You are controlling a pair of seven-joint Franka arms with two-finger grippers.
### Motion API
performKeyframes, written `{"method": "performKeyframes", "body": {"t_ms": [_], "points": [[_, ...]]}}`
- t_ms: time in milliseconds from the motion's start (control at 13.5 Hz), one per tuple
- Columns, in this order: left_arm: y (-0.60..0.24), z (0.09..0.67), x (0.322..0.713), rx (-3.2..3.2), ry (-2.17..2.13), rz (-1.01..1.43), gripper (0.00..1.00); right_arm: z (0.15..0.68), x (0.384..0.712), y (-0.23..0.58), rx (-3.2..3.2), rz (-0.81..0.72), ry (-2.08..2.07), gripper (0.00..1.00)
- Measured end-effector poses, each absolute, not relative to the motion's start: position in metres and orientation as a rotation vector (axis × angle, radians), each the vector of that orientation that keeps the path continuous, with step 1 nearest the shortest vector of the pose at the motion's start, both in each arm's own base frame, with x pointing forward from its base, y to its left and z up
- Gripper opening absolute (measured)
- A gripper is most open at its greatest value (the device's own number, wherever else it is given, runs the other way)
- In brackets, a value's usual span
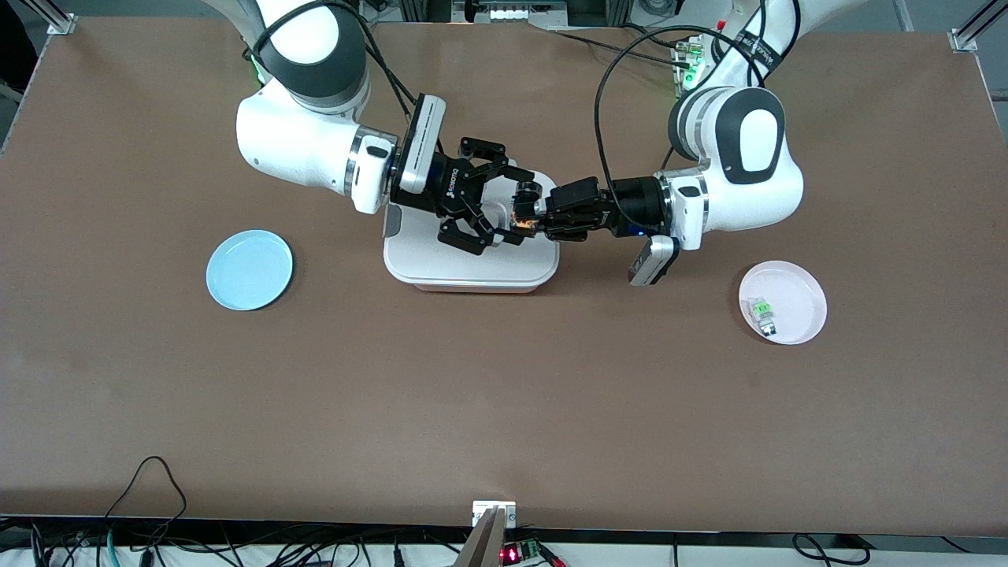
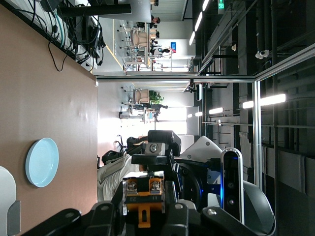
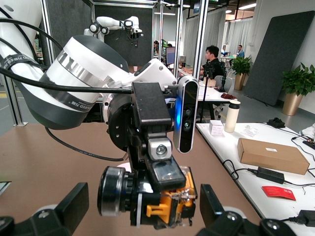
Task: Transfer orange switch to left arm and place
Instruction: 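Grasp the switch with the left gripper and open the right gripper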
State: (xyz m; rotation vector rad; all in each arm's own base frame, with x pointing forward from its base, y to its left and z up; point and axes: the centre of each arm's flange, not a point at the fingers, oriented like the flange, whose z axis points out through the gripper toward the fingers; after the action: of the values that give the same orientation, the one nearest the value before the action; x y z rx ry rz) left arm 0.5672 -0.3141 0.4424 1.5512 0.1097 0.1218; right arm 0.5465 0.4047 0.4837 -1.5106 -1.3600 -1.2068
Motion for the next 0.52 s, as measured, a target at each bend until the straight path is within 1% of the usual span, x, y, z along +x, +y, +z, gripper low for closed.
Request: {"method": "performKeyframes", "body": {"t_ms": [520], "points": [[-0.288,0.438,0.578,1.643,0.104,0.093,0.33,0.510,0.559,0.391,-1.516,-1.280,-1.351,1.00]]}}
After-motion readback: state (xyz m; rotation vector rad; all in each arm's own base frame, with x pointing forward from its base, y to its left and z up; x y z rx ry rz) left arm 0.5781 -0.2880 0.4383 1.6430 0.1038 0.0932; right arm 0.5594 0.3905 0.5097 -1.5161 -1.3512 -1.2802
